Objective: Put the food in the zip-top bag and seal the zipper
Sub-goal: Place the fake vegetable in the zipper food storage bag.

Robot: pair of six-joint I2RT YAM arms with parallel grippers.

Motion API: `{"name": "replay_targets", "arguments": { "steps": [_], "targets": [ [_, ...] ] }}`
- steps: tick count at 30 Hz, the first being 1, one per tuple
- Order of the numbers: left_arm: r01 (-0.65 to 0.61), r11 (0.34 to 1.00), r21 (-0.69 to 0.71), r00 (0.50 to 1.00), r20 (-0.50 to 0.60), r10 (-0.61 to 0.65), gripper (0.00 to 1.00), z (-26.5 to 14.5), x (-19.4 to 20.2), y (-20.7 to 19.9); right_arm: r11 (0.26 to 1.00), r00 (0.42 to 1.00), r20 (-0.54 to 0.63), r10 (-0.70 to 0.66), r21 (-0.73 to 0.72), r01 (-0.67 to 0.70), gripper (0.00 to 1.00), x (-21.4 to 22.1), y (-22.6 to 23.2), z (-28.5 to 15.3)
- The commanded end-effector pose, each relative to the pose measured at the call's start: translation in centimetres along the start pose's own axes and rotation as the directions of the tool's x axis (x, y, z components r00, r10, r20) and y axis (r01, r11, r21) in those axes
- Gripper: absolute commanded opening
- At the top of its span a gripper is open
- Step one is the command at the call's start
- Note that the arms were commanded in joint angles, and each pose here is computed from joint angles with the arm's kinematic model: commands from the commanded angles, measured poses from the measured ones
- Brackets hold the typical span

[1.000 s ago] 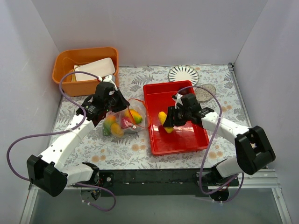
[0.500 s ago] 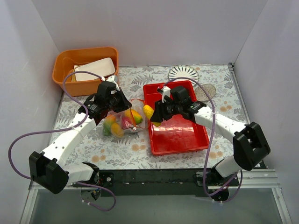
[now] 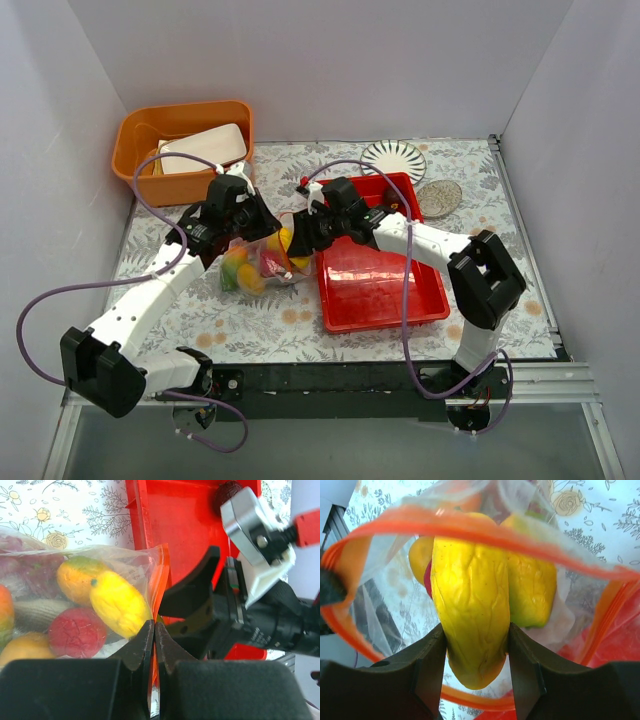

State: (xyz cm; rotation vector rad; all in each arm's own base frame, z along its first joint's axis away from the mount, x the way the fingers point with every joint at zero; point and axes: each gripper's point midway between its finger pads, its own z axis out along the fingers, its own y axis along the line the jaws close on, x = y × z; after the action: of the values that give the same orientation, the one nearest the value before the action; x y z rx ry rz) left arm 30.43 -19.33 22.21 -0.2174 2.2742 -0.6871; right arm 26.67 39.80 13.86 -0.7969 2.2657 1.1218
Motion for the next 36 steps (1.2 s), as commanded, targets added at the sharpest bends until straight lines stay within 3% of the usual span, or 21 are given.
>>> {"name": "replay_targets", "arguments": {
  "steps": [1,10,19,22,25,36],
  "targets": [
    [-0.001,1.0,0.019,0.999,0.05,0.0,0.0,-1.5,-0.9,-0.5,0.999,0.997,0.072,-0.007,-0.04,0.01,0.41,-3.5,1.4,0.5],
    [0.019,0.999,0.033,0.996,0.084,-0.021,0.0,-2.0,-1.6,-0.9,0.995,0.992,0.121,0.02,-0.101,-0.008,0.47,-5.6,2.4,1.7],
    [0.026,0.999,0.033,0.995,0.099,-0.029,0.0,-2.2,-1.9,-1.0,0.967,0.994,0.108,0.016,-0.255,0.012,0.64,-5.8,4.6,2.5],
    [0.021,0.999,0.034,0.995,0.101,-0.025,0.0,-2.3,-2.1,-1.1,0.947,0.994,0.109,-0.01,-0.318,0.045,0.76,-5.9,5.6,2.0],
    [0.02,0.999,0.035,0.994,0.102,-0.023,0.0,-2.3,-2.1,-1.1,0.958,0.991,0.132,-0.02,-0.282,0.057,0.81,-6.3,5.2,1.5],
    [0.022,1.0,-0.001,0.992,0.121,-0.022,0.0,-2.3,-2.4,-0.4,0.997,0.965,0.254,-0.066,-0.022,0.075,0.81,-7.5,1.2,-5.6]
  ]
}}
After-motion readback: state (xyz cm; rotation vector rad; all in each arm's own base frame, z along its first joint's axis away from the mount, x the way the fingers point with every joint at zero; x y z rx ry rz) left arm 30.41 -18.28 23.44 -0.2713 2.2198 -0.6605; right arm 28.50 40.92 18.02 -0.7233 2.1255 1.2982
